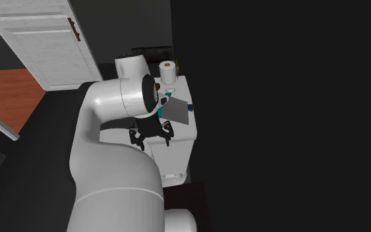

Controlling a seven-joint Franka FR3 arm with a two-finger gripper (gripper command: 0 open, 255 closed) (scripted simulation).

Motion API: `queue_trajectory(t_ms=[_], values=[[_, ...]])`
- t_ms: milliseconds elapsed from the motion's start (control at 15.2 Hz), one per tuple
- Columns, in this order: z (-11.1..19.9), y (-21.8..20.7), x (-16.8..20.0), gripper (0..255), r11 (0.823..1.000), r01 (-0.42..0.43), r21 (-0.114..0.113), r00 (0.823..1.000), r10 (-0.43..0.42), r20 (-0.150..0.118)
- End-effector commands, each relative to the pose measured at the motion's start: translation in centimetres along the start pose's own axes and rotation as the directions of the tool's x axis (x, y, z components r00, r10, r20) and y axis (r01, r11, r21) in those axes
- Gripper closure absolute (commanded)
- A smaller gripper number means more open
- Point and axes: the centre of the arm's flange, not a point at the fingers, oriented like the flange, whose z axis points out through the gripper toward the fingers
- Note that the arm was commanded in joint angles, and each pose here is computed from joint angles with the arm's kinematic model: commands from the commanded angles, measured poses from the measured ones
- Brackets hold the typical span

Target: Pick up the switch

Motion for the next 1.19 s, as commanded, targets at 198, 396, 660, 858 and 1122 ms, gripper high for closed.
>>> queue_trajectory(t_ms=[198,396,660,858,1122], values=[[0.3,-0.8,3.3,0,0.996,-0.032,-0.081,0.999,0.029,-0.042],[0.6,-1.6,6.7,0,0.985,-0.068,-0.161,0.995,0.055,-0.087],[0.8,-2.4,11.2,0,0.958,-0.120,-0.262,0.985,0.082,-0.148],[0.8,-2.8,14.6,0,0.929,-0.161,-0.334,0.976,0.098,-0.196],[0.7,-3.2,19.1,0,0.879,-0.219,-0.423,0.959,0.113,-0.261]])
